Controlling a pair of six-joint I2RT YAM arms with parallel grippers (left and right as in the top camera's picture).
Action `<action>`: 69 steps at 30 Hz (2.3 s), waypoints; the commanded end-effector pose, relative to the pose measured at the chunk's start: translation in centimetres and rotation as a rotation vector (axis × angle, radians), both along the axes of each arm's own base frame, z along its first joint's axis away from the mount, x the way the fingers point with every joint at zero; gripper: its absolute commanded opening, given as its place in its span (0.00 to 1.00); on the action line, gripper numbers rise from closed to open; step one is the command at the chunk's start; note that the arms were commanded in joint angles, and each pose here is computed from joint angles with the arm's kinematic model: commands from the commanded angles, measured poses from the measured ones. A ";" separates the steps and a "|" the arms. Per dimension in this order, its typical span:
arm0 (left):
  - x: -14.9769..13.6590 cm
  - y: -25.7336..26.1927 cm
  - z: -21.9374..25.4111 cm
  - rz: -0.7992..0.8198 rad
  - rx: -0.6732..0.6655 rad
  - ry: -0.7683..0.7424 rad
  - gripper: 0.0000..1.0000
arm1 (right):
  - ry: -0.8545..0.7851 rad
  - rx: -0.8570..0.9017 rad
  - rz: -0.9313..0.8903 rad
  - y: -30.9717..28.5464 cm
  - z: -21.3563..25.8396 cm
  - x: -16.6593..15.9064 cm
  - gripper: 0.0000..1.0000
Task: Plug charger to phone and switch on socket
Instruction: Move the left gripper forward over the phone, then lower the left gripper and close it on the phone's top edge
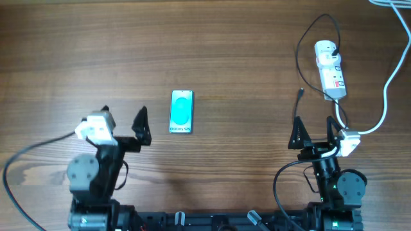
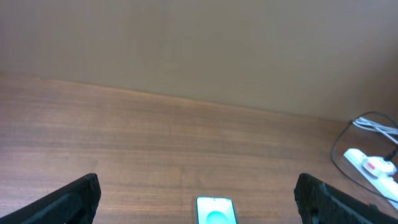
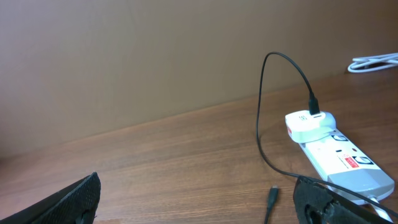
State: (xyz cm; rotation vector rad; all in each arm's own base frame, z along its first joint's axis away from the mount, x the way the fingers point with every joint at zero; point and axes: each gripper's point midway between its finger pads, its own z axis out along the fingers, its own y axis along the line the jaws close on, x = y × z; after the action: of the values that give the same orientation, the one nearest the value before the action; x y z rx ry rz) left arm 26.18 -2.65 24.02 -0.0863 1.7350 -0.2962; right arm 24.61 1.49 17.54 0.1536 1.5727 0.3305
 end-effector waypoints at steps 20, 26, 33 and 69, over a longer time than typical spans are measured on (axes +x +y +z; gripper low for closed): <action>7.7 -2.6 2.8 0.030 0.122 0.455 1.00 | -0.006 -0.017 -0.023 -0.4 0.1 0.0 1.00; 8.2 -6.4 0.0 0.052 0.130 0.533 1.00 | -0.006 -0.017 -0.023 -0.4 0.1 0.0 0.99; 9.8 -10.9 -10.3 -0.042 0.211 0.793 1.00 | -0.006 -0.017 -0.023 -0.4 0.1 0.0 1.00; 9.5 -12.2 -22.7 -0.042 0.227 1.077 1.00 | -0.006 -0.017 -0.023 -0.4 0.1 0.0 0.99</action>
State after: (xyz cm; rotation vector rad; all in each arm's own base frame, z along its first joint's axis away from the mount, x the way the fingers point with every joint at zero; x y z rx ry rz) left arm 35.56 -14.80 1.62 -0.0184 2.8263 -0.0656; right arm 24.61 1.49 17.52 0.1532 1.5735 0.3305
